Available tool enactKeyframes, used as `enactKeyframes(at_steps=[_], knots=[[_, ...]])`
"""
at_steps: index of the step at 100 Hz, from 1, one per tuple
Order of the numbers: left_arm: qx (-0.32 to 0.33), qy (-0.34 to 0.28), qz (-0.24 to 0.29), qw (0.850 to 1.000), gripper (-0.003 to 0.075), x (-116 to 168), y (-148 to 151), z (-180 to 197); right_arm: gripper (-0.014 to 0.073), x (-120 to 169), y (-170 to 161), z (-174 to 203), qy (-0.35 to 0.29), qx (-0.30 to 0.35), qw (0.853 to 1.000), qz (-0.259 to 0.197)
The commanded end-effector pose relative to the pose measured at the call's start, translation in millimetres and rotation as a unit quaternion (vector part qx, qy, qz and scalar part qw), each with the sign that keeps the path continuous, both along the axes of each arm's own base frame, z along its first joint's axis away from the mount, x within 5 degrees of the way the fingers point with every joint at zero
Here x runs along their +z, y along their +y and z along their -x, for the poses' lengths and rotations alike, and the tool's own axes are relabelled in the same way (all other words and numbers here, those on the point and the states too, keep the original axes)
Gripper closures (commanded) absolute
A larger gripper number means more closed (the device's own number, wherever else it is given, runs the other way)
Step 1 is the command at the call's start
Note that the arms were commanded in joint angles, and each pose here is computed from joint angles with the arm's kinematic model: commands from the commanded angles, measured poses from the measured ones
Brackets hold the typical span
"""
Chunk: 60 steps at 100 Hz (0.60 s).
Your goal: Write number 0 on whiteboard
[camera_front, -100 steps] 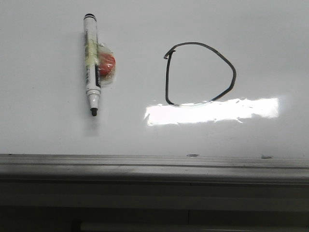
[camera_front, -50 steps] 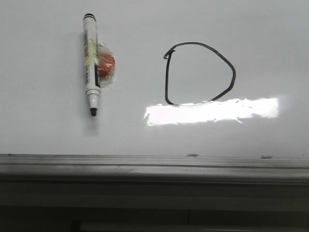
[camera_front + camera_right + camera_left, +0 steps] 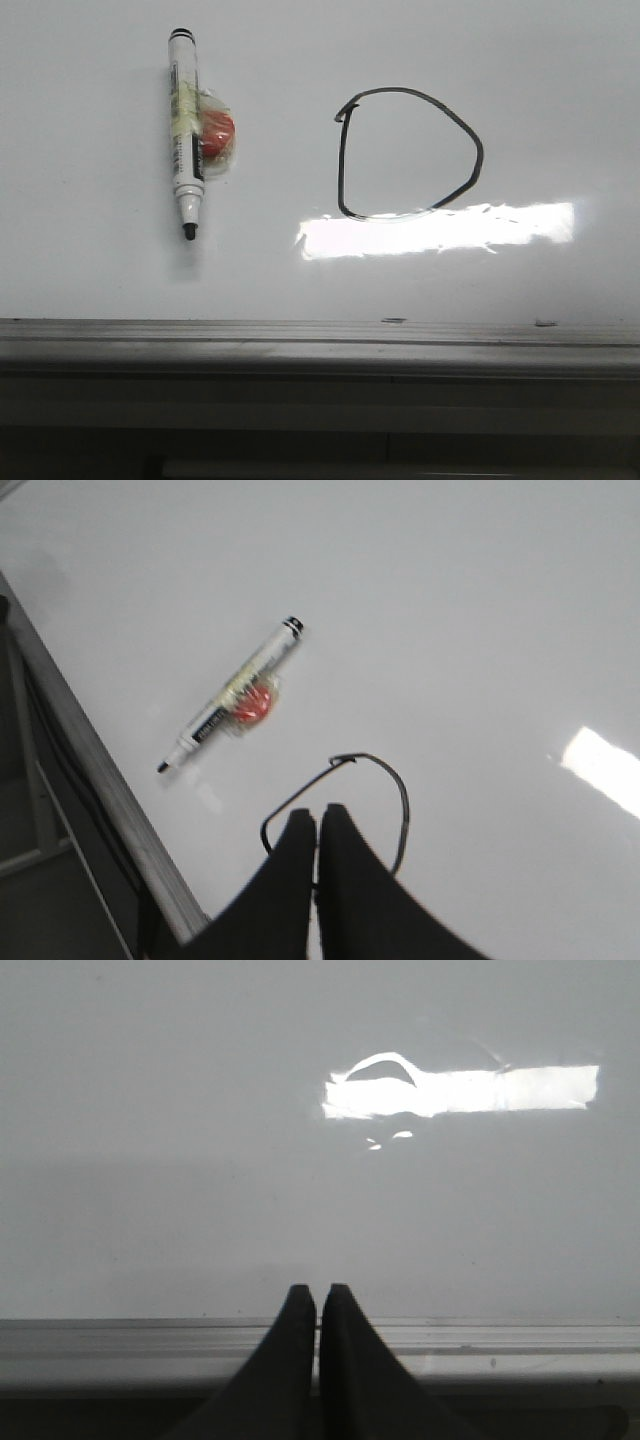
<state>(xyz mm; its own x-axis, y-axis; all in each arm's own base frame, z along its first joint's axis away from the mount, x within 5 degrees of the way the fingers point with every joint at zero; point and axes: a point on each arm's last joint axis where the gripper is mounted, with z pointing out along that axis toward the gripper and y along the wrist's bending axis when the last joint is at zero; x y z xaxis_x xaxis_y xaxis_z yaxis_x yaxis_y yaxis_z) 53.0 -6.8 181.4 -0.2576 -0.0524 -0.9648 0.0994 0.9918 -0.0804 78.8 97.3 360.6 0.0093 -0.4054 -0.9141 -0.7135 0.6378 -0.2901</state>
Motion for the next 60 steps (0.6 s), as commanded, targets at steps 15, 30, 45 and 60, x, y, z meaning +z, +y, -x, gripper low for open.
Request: enactKeyframes(at_steps=[15,30,45,60], knots=[[0.001,-0.016,0.014,1.0,0.074,-5.8,-0.3,0.1,0.0642,-14.5,-0.9,-13.2,0.022,-0.032,0.998,-0.055],[0.001,-0.016,0.014,1.0,0.074,-5.8,-0.3,0.1,0.0642,-42.4,-6.1,-24.3,0.0,-0.041,0.995,-0.096],[0.001,-0.016,0.014,1.0,0.074,-5.8,-0.3,0.1,0.0642,-94.8,-16.3,-25.9,0.022,-0.063,0.989,-0.133],[0.001,-0.016,0.014,1.0,0.074,-5.8,-0.3,0.1,0.0642,-133.7,-33.8,-17.1,0.041,-0.106,0.984,-0.136]])
